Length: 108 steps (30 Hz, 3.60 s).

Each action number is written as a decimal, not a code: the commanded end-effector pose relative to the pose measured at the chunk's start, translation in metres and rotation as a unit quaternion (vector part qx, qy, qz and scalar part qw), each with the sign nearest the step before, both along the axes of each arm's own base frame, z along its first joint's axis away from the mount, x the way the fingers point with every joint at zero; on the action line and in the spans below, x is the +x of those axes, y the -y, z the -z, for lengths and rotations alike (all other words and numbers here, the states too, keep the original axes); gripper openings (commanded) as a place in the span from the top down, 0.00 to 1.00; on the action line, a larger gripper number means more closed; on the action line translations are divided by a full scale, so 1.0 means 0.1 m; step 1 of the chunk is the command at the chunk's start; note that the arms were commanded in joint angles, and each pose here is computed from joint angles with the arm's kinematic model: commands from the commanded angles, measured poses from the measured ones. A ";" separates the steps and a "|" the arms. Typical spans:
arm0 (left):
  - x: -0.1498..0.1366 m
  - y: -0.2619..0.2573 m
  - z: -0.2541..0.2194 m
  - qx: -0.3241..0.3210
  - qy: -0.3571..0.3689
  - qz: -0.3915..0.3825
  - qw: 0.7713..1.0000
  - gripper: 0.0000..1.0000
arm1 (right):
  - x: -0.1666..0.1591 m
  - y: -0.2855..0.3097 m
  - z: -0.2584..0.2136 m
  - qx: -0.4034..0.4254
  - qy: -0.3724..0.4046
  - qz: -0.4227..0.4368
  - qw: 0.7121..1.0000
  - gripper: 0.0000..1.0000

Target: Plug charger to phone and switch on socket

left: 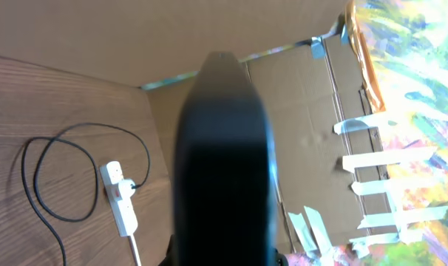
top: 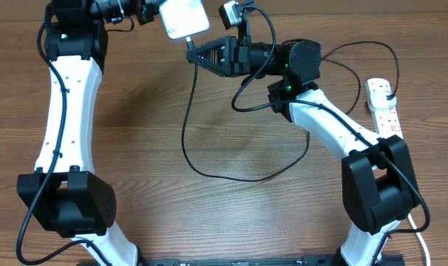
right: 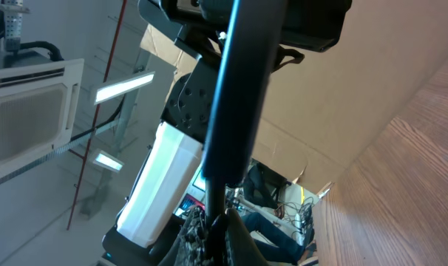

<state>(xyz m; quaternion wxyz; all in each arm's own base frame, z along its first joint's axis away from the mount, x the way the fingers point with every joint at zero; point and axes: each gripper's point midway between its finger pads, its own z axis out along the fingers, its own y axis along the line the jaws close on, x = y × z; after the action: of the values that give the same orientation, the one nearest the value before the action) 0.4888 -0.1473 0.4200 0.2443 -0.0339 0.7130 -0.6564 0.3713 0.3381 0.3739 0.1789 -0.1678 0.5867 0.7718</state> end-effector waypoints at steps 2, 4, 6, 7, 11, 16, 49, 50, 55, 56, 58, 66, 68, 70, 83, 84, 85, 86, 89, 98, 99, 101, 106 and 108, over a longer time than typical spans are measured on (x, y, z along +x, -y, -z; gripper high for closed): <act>-0.07 0.04 -0.13 -0.002 0.013 0.005 1.000 0.96 | 0.01 0.01 -0.08 0.007 0.012 0.006 1.000 0.96; -0.07 0.04 -0.13 -0.002 0.013 0.007 1.000 0.96 | 0.01 0.01 -0.08 0.007 0.012 0.006 1.000 0.96; -0.07 0.04 -0.13 -0.002 0.013 0.007 1.000 0.96 | 0.01 0.01 -0.08 0.007 0.012 0.006 1.000 0.96; -0.07 0.04 -0.13 -0.002 0.013 0.008 1.000 0.96 | 0.01 0.01 -0.08 0.007 0.012 0.006 1.000 0.96; -0.10 0.05 -0.13 -0.002 0.013 0.014 1.000 0.96 | 0.02 0.02 -0.09 0.008 0.012 0.007 1.000 0.96; -0.13 0.06 -0.13 -0.002 0.014 0.023 1.000 0.96 | 0.05 0.03 -0.07 0.006 0.010 0.014 1.000 0.96; -0.20 0.04 -0.14 0.010 0.050 0.047 0.998 0.96 | 0.05 0.03 -0.07 0.006 0.013 0.014 1.000 0.96; -0.19 0.02 -0.14 0.010 0.050 0.044 0.998 0.96 | 0.05 0.03 -0.07 0.006 0.013 0.014 1.000 0.96; -0.19 -0.04 -0.14 0.010 0.050 0.043 0.998 0.96 | 0.05 0.03 -0.07 0.007 0.013 0.015 1.000 0.96; -0.19 -0.06 -0.14 0.010 0.049 0.042 0.998 0.96 | 0.06 0.03 -0.07 0.007 0.013 0.015 1.000 0.96; -0.19 -0.06 -0.14 0.010 0.049 0.042 0.998 0.96 | 0.06 0.03 -0.07 0.007 0.013 0.015 1.000 0.96; -0.20 -0.02 -0.14 0.007 0.042 0.046 0.998 0.96 | 0.06 0.03 -0.07 0.006 0.013 0.015 1.000 0.96; -0.21 -0.01 -0.14 0.007 0.042 0.047 0.998 0.96 | 0.06 0.03 -0.07 0.007 0.013 0.015 1.000 0.96; -0.21 0.02 -0.14 0.007 0.042 0.050 0.998 0.96 | 0.07 0.04 -0.08 0.008 0.012 0.018 1.000 0.96; -0.22 0.08 -0.14 0.013 0.059 0.052 0.997 0.96 | 0.23 0.06 -0.15 0.032 -0.008 0.059 0.998 0.96; -0.22 0.08 -0.14 0.013 0.060 0.052 0.997 0.96 | 0.24 0.06 -0.14 0.032 -0.012 0.061 0.998 0.96; -0.22 0.09 -0.14 0.014 0.060 0.054 0.997 0.96 | 0.25 0.06 -0.14 0.031 -0.015 0.063 0.997 0.96; -0.23 0.09 -0.14 0.015 0.064 0.056 0.996 0.96 | 0.26 0.06 -0.13 0.030 -0.019 0.064 0.997 0.96; -0.26 0.11 -0.14 0.017 0.071 0.065 0.995 0.96 | 0.30 0.05 -0.10 0.027 -0.031 0.069 0.997 0.96; -0.39 0.15 -0.14 0.018 0.087 0.103 0.991 0.96 | 0.34 0.06 -0.12 0.032 -0.034 0.080 0.996 0.96; -0.39 0.15 -0.14 0.018 0.087 0.103 0.991 0.96 | 0.34 0.06 -0.12 0.032 -0.034 0.080 0.996 0.96; -0.39 0.14 -0.14 0.018 0.087 0.103 0.991 0.96 | 0.33 0.06 -0.11 0.032 -0.034 0.079 0.996 0.96; -0.37 0.14 -0.14 0.019 0.087 0.099 0.991 0.96 | 0.32 0.06 -0.11 0.030 -0.032 0.075 0.996 0.88; -0.38 0.14 -0.14 0.019 0.087 0.100 0.991 0.96 | 0.32 0.06 -0.11 0.029 -0.032 0.075 0.996 0.78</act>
<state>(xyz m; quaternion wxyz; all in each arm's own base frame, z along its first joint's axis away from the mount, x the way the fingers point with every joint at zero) 0.4738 -0.1510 0.4213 0.2564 0.0448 0.7102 -0.6541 0.3890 0.3404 0.3715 0.1898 -0.1187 0.5931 0.7734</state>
